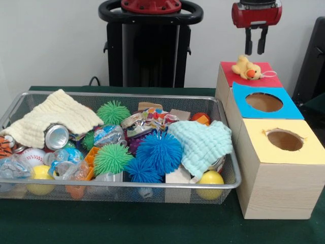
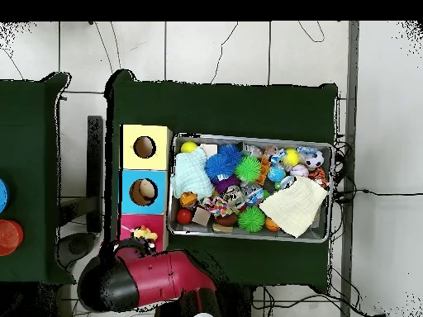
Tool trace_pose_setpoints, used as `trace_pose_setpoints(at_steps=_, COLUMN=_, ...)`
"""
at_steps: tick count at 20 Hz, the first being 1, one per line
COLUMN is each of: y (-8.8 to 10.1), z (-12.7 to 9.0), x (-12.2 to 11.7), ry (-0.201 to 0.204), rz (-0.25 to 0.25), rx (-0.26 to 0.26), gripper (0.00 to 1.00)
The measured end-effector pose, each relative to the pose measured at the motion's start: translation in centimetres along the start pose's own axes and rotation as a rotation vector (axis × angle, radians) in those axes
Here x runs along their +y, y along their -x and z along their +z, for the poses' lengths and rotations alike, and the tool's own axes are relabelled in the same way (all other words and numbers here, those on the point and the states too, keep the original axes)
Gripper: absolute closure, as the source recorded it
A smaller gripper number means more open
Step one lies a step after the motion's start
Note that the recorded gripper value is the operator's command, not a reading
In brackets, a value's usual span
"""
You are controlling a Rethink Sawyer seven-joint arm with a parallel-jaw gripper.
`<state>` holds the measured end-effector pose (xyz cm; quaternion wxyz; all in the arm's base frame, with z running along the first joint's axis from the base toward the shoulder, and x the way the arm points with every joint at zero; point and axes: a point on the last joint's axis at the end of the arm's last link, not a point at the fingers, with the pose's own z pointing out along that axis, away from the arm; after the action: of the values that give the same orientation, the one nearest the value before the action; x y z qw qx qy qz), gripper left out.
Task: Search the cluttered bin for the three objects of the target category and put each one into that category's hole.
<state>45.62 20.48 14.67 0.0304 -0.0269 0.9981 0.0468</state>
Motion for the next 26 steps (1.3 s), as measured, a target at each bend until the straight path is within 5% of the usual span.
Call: trace_pose_setpoints(at_steps=26, y=-0.80, z=0.94, x=0.74, ry=0.004, rz=-0.014, rx=0.027, gripper=1.00)
